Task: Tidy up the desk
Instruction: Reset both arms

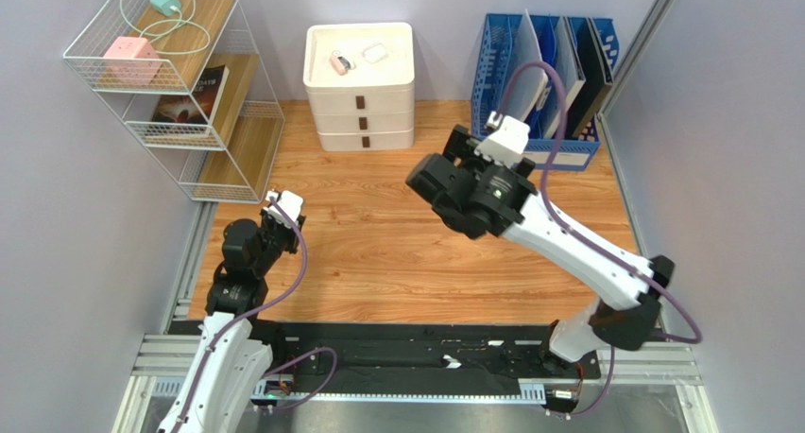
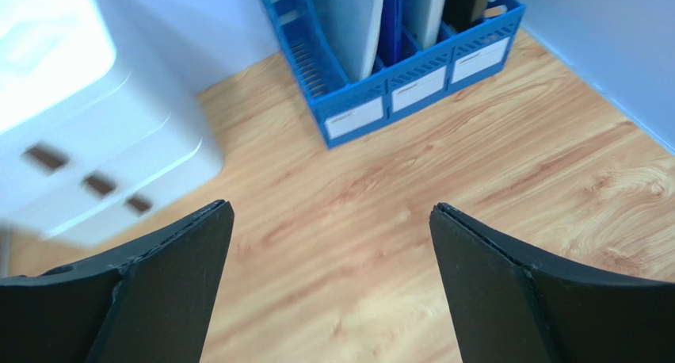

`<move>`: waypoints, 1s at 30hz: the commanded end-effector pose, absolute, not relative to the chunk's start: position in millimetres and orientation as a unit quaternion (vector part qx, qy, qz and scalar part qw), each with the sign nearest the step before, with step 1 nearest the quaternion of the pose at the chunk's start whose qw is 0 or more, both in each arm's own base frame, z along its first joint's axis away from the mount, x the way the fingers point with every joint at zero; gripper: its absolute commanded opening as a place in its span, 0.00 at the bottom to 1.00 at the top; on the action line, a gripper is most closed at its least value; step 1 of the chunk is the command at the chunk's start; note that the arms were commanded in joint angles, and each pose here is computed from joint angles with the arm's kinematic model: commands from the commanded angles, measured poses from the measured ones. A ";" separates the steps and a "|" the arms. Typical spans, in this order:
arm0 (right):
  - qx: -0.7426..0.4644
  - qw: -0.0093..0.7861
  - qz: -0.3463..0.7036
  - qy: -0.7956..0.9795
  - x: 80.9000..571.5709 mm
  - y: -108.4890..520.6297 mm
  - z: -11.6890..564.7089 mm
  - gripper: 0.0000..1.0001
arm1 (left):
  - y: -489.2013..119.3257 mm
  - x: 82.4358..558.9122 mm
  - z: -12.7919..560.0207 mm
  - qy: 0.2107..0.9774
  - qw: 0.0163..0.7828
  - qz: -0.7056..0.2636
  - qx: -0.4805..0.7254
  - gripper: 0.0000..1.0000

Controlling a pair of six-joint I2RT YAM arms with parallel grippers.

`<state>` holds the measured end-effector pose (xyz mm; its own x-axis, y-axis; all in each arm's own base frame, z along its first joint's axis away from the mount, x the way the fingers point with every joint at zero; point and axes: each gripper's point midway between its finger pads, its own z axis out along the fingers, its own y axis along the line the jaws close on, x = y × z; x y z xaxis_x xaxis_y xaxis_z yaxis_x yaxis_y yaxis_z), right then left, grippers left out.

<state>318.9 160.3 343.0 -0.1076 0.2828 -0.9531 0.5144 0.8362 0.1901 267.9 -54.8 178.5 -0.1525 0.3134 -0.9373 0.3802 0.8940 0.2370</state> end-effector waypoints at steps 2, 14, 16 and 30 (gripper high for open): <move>0.145 0.606 -0.176 0.762 251.0 115.4 326.3 1.00 | -55.6 270.2 180.0 0.750 0.618 -0.027 0.235 0.37; 0.081 0.591 -0.197 0.778 229.4 122.8 260.7 1.00 | -52.7 273.3 181.3 0.745 0.627 -0.019 0.225 0.38; 0.068 0.603 -0.186 0.773 226.6 129.0 267.2 1.00 | -52.5 274.1 179.3 0.748 0.624 -0.020 0.225 0.38; 0.068 0.633 -0.085 0.766 222.2 135.3 289.5 1.00 | -52.2 274.2 180.4 0.747 0.625 -0.018 0.225 0.39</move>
<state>219.9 137.9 280.9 -0.2245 0.0101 -0.9744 0.2276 0.9728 -0.0423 270.7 -52.2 170.4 -0.1603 0.3146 -0.9356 0.3661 0.8992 0.2396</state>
